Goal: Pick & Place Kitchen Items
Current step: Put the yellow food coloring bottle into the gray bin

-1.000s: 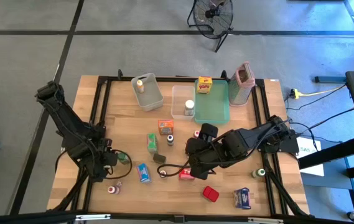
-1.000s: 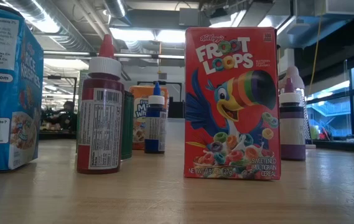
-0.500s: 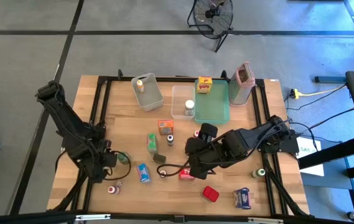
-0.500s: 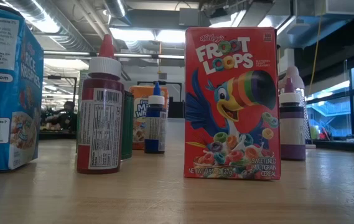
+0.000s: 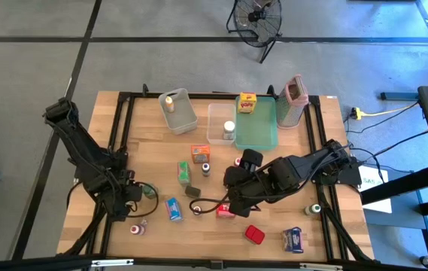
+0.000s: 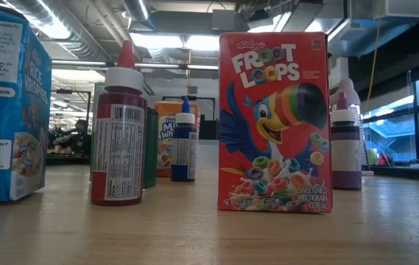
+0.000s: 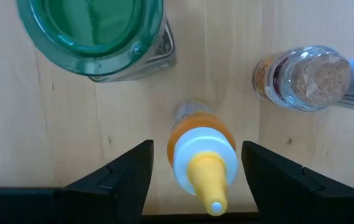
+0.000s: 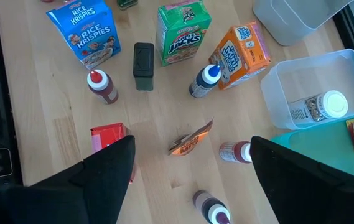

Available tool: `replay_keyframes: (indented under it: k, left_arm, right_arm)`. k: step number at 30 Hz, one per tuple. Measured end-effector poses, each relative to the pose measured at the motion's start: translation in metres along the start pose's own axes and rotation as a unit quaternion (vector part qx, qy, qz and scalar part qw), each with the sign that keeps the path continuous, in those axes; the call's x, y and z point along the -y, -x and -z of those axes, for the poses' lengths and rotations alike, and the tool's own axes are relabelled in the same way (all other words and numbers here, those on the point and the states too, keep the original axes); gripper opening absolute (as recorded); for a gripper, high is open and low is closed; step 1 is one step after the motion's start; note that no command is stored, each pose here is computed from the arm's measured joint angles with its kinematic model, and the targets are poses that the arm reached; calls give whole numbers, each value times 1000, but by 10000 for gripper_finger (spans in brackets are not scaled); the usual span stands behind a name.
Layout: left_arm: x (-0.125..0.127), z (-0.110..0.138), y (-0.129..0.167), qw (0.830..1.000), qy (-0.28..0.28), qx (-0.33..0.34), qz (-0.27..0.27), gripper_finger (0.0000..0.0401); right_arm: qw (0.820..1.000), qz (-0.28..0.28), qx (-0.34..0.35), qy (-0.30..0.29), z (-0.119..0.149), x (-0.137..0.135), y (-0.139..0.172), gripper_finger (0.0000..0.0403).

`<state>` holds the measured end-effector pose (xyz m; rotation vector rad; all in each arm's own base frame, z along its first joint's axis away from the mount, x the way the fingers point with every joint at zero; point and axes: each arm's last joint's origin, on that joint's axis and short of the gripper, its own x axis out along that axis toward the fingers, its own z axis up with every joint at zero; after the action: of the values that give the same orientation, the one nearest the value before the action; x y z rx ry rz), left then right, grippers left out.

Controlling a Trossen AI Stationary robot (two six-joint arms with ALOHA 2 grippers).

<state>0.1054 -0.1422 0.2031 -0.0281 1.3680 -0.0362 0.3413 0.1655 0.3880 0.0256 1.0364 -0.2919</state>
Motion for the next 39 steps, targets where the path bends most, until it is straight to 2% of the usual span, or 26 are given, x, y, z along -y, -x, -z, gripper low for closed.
replay_keyframes:
  k: [7,21,28,33,39]
  left_arm:
    - [1,-1,0,1000,-7,0,8,235]
    - [2,-2,0,1000,-6,9,12,153]
    - [2,-2,0,1000,10,5,15,148]
    - [0,-5,1,998,55,-26,32,146]
    - [-3,-11,26,996,58,-70,24,145]
  right_arm:
    - [1000,1,1,3,0,0,0,321]
    - [1000,1,1,13,0,0,0,321]
    - [1000,4,2,15,-1,1,0,321]
    - [1000,2,1,13,-2,2,-1,321]
    - [1000,0,2,14,-2,2,-1,321]
